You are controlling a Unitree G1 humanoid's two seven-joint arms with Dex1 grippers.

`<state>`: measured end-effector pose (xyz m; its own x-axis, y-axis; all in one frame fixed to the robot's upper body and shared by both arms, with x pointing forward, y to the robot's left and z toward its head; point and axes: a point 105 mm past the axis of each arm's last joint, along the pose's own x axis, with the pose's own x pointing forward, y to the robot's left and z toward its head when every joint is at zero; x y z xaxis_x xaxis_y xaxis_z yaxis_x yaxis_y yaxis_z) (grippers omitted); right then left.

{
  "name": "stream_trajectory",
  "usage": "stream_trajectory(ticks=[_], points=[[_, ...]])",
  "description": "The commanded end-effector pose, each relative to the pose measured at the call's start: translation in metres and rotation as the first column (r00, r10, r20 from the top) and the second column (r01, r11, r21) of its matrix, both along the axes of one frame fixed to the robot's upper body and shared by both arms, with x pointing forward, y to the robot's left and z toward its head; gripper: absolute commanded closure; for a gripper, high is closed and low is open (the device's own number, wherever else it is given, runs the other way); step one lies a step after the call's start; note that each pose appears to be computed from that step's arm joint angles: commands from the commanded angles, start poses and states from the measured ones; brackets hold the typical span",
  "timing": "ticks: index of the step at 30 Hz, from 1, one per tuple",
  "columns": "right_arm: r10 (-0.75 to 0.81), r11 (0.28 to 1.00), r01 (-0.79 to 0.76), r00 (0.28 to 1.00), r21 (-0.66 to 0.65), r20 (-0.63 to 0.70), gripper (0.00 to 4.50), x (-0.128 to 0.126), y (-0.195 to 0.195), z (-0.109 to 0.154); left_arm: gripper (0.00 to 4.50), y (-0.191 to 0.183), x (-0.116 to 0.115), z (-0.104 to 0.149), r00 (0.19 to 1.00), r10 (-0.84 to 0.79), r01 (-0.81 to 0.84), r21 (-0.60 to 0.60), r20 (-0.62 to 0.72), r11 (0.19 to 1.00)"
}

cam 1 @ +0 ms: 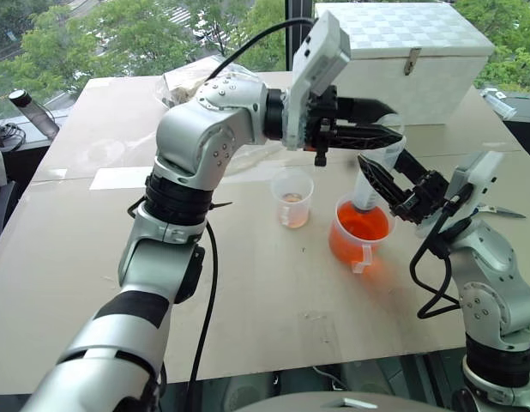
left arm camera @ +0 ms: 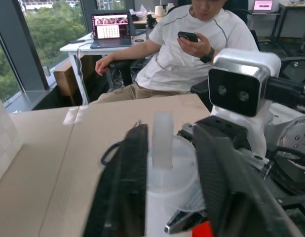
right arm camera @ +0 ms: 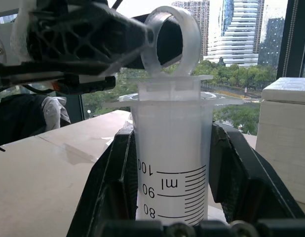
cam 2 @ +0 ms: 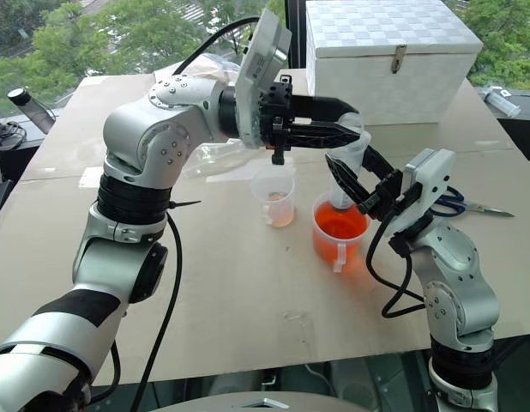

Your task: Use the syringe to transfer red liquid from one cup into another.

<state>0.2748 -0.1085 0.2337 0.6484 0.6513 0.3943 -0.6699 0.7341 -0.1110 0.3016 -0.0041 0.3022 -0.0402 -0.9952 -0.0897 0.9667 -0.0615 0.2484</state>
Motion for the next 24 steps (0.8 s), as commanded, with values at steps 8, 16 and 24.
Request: stream_trajectory(ticks=[8, 16, 24], points=[[0.006, 1.000, -0.006, 0.999, 0.010, 0.042, 3.02, -0.007, 0.002, 0.008, 4.44, -0.005, 0.004, 0.018, 0.997, 0.038, -0.035, -0.051, 0.064, 0.998], [-0.002, 1.000, 0.002, 1.000, 0.012, 0.010, 3.02, -0.006, 0.002, 0.000, 4.44, -0.007, 0.002, 0.042, 0.994, 0.055, -0.042, -0.125, 0.098, 0.991], [-0.004, 1.000, 0.004, 1.000, 0.010, -0.002, 3.02, -0.006, 0.000, -0.005, 4.44, -0.006, -0.003, 0.056, 0.991, 0.051, -0.031, -0.155, 0.126, 0.987]])
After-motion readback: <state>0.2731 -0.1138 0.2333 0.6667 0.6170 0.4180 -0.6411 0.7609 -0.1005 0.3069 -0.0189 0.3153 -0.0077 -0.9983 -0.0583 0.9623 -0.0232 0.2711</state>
